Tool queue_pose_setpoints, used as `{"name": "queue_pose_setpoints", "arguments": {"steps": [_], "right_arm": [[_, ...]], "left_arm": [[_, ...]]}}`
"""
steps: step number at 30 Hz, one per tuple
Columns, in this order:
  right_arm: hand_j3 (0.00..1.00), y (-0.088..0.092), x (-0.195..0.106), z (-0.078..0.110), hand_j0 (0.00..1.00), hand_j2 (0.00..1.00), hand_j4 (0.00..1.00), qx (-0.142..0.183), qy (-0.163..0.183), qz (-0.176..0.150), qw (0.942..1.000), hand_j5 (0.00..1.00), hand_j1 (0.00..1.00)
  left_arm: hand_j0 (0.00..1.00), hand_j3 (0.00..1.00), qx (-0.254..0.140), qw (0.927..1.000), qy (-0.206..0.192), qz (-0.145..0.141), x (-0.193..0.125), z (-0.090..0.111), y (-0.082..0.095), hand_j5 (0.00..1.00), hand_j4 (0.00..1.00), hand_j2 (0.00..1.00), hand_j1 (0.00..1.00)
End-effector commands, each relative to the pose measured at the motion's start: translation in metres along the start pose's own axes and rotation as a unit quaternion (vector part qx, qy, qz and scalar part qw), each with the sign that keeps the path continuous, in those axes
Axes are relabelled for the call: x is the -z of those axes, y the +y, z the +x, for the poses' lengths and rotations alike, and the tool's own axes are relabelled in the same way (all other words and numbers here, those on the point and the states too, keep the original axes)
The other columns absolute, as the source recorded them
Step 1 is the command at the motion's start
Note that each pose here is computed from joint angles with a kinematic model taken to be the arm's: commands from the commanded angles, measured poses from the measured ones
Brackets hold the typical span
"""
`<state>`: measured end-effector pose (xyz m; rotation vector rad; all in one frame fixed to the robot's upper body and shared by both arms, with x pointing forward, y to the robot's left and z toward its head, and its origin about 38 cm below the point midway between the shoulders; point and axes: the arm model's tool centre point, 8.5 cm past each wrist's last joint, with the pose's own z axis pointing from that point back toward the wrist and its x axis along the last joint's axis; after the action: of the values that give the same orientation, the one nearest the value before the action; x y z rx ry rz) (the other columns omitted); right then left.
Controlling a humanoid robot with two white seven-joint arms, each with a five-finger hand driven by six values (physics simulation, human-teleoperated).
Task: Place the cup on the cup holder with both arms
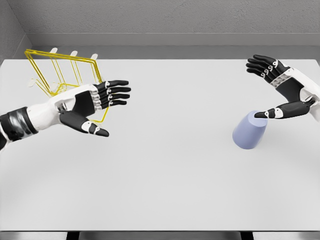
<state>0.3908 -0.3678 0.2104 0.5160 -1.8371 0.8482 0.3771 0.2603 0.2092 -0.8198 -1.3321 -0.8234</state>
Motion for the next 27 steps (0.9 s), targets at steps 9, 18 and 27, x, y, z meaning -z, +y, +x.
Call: {"name": "queue_pose_setpoints", "arguments": {"steps": [9,18,27], "right_arm": [[1.0,-0.025,-0.026,-0.017,1.0,1.0,1.0,-0.002,0.033,-0.055,0.998,1.0,1.0],[1.0,-0.029,-0.074,-0.043,1.0,1.0,1.0,0.012,0.086,-0.105,0.9907,1.0,1.0],[1.0,0.001,-0.094,-0.077,1.0,1.0,1.0,0.054,0.112,-0.117,0.9853,1.0,1.0]], "left_arm": [[1.0,1.0,-0.005,0.9999,-0.01,-0.011,0.028,-0.024,-0.019,1.0,1.0,1.0,1.0],[1.0,1.0,0.001,0.9996,-0.029,-0.001,0.027,-0.013,-0.013,1.0,1.0,1.0,1.0],[1.0,1.0,-0.003,0.9998,-0.019,0.001,0.033,-0.027,-0.018,1.0,1.0,1.0,1.0]]}}
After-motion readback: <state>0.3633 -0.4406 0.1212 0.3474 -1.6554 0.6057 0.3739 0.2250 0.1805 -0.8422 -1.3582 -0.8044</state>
